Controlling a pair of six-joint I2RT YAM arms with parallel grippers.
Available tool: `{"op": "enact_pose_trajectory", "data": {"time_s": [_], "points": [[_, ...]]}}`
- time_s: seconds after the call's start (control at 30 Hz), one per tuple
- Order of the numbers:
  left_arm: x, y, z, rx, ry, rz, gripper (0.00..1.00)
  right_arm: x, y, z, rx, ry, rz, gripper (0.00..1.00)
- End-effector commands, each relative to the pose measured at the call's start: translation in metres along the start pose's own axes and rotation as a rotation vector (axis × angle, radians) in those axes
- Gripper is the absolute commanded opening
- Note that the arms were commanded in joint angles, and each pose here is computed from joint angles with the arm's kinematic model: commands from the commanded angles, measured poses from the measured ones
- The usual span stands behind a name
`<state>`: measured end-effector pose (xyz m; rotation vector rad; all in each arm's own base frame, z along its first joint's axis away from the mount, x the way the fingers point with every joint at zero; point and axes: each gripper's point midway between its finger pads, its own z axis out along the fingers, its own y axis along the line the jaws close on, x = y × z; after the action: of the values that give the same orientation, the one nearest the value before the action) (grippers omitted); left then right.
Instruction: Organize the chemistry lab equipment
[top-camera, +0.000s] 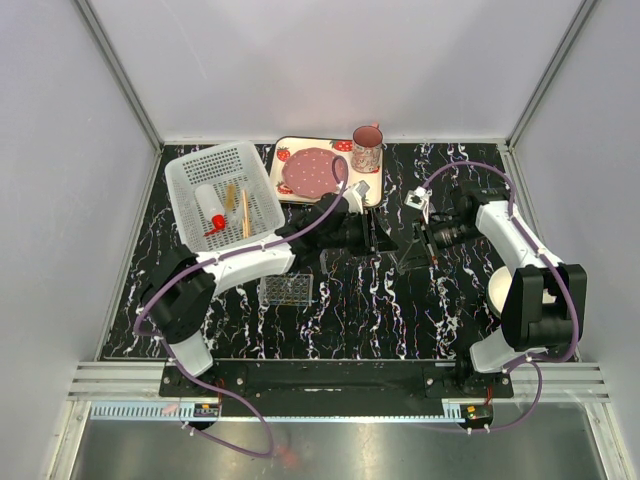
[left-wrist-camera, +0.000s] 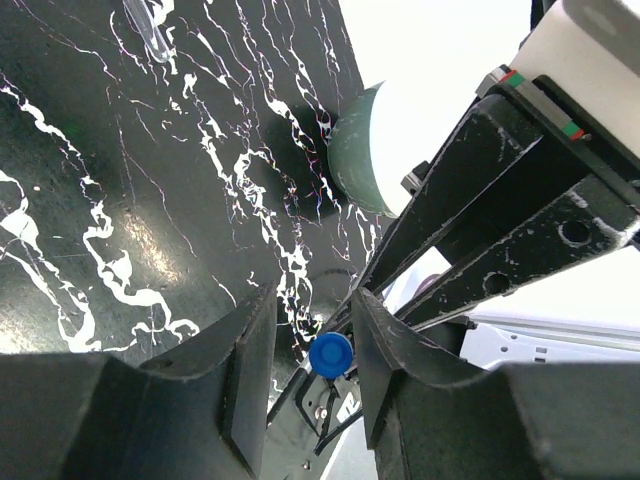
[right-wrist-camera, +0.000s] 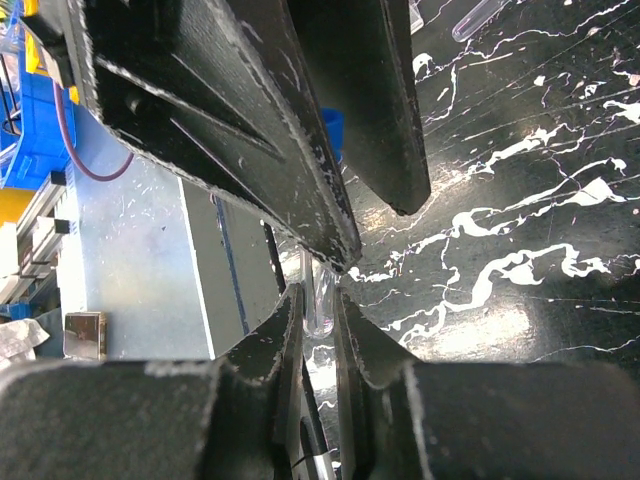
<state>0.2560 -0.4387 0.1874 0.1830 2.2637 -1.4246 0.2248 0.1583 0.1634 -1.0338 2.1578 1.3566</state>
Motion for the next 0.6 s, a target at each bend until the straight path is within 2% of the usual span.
{"op": "enact_pose_trajectory", "data": {"time_s": [0.0, 0.57], "points": [[-0.016, -0.030, -0.021, 0.092, -0.046, 0.038, 0.38, -0.002, -0.001, 0.003, 0.005, 0.012, -0.036, 0.13], [-0.005, -0.027, -0.028, 0.098, 0.008, 0.053, 0.32, -0.001, -0.004, 0.005, 0.019, 0.021, -0.035, 0.14]]}}
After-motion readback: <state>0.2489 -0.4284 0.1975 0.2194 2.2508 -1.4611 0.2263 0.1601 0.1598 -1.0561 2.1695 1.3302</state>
